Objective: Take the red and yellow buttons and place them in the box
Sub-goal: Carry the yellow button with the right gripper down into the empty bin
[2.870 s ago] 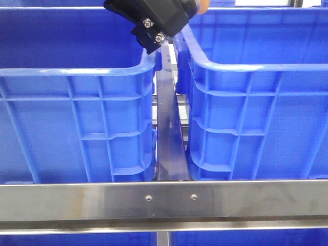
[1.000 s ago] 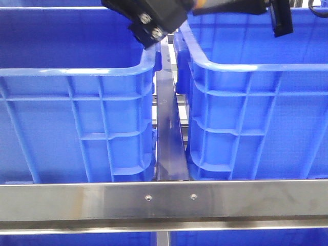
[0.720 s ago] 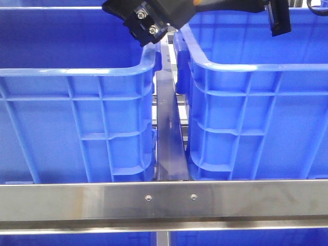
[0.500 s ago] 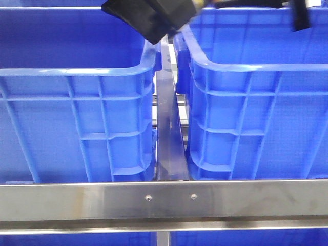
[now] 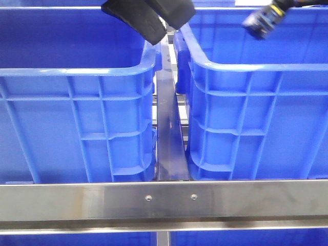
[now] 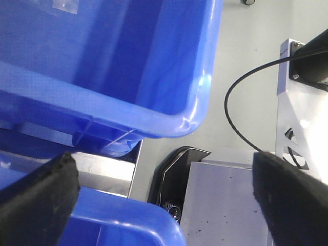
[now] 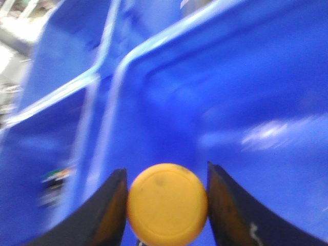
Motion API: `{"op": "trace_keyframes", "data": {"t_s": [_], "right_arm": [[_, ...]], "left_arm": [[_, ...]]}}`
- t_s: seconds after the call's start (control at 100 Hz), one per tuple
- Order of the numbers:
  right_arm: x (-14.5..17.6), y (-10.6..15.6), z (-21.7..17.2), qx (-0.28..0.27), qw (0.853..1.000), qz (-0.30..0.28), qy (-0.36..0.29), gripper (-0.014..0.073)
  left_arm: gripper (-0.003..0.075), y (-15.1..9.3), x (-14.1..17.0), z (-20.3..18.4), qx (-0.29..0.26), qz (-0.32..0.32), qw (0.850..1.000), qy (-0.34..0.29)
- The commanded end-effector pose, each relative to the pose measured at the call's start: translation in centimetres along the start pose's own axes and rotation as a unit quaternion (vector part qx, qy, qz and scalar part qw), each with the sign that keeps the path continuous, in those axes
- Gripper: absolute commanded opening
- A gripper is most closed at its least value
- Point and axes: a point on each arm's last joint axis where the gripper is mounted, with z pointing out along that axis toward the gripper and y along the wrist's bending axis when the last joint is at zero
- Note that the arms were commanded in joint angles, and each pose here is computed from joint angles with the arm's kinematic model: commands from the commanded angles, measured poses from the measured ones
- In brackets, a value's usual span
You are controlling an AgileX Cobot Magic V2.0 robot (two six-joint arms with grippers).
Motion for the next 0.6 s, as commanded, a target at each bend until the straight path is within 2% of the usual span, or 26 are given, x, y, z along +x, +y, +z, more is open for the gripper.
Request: {"op": "trace_keyframes", "data": {"t_s": [0.0,0.2,0.35,0.59], "right_arm": [[-2.1,0.5,-0.8,0.026,0.996,-0.058,-0.064,0.0266],[-2.1,-0.9,0.4,0.096,0.981,-0.15,-0.074,0.0266],[-2.1,-0.9,2.4,0.093,0.971,-0.213,-0.053,0.0266],[-2.6,-2.2,5.7,0.095,0.971,-0.219,-0.034,0.0266]], "left_arm": [[0.0643,-1.7,-1.4,-2.1,0.001,0.015,0.999,-0.047],[0.064,-1.7,-1.4,-2.1,0.001,0.015,0.999,-0.047],[0.064,-1.7,-1.4,-2.1,0.001,0.015,0.999,-0.047],[0.064,-1.7,-1.4,-2.1,0.001,0.015,0.999,-0.047]]}}
